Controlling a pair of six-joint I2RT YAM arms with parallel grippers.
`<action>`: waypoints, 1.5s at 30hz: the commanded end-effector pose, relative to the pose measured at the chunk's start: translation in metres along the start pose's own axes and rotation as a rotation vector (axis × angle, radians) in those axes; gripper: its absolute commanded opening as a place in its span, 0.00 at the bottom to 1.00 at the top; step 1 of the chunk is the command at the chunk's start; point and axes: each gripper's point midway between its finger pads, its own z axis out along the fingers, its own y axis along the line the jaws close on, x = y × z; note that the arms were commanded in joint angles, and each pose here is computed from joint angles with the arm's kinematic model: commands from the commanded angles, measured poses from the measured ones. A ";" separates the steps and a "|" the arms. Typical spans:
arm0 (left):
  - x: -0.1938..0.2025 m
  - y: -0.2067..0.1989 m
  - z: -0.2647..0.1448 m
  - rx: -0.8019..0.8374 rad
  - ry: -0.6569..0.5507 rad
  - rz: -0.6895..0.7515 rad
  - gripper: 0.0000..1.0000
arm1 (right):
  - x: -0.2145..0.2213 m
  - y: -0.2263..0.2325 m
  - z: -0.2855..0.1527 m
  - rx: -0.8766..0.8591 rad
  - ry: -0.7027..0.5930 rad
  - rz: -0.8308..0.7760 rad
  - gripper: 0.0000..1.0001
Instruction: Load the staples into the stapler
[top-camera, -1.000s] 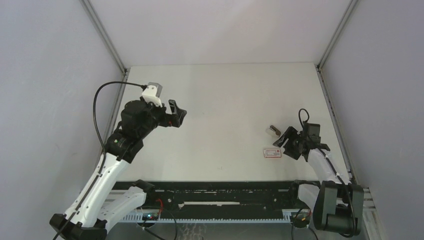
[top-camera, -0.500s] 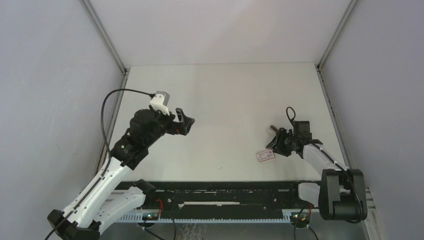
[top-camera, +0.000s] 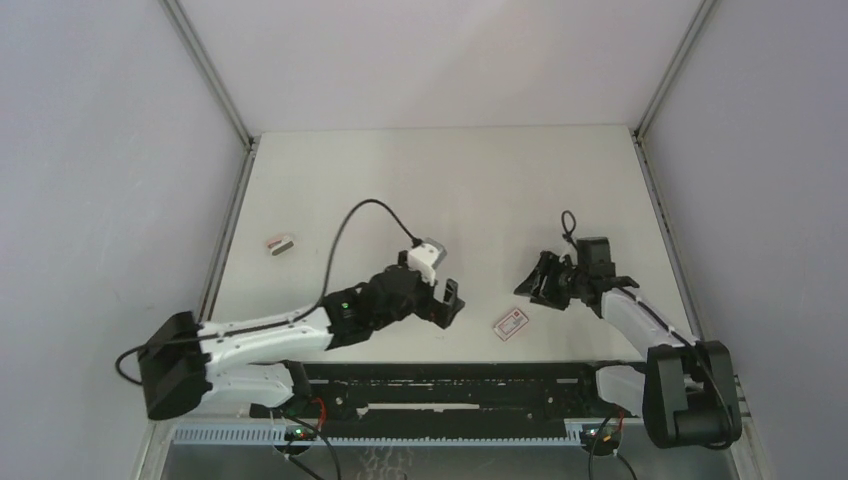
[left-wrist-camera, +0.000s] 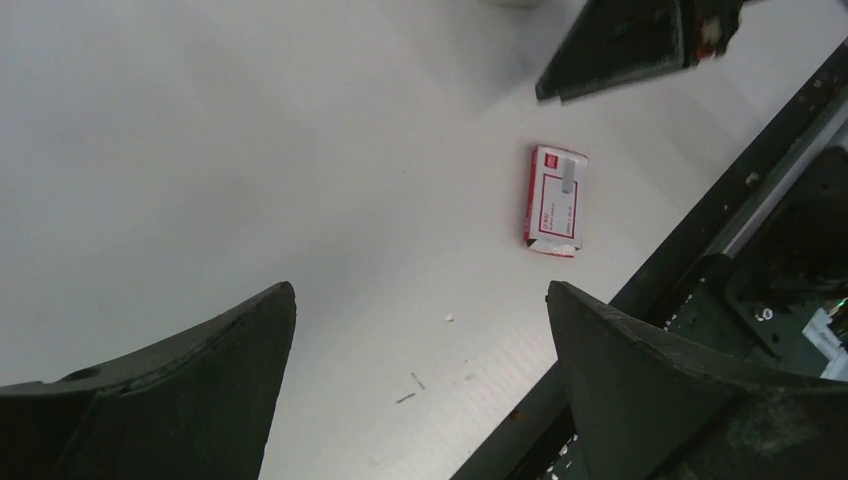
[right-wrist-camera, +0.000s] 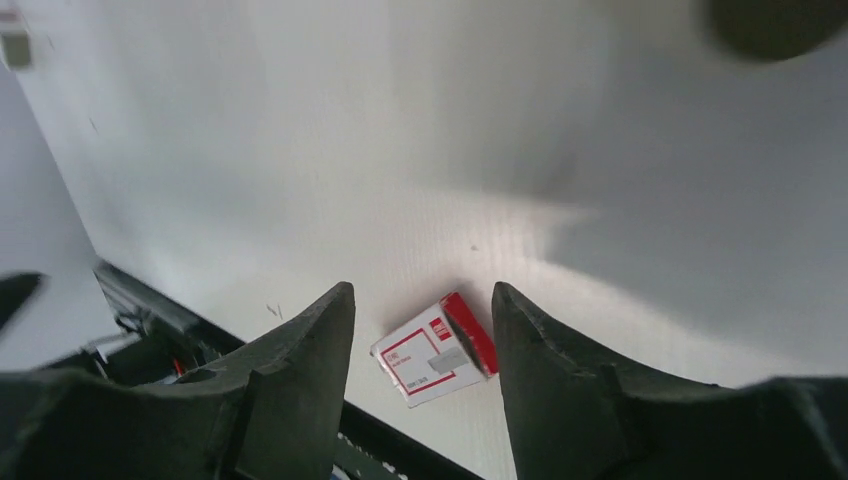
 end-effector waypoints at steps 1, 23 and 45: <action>-0.030 -0.045 0.032 0.027 -0.098 0.094 0.99 | -0.037 -0.001 -0.026 -0.037 -0.146 0.014 0.55; 0.065 -0.120 0.131 0.024 0.226 0.304 0.78 | -0.057 -0.021 -0.063 0.028 -0.365 0.060 0.72; 0.085 -0.124 0.142 0.041 0.286 0.316 0.66 | -0.056 -0.025 -0.061 0.033 -0.372 0.073 0.71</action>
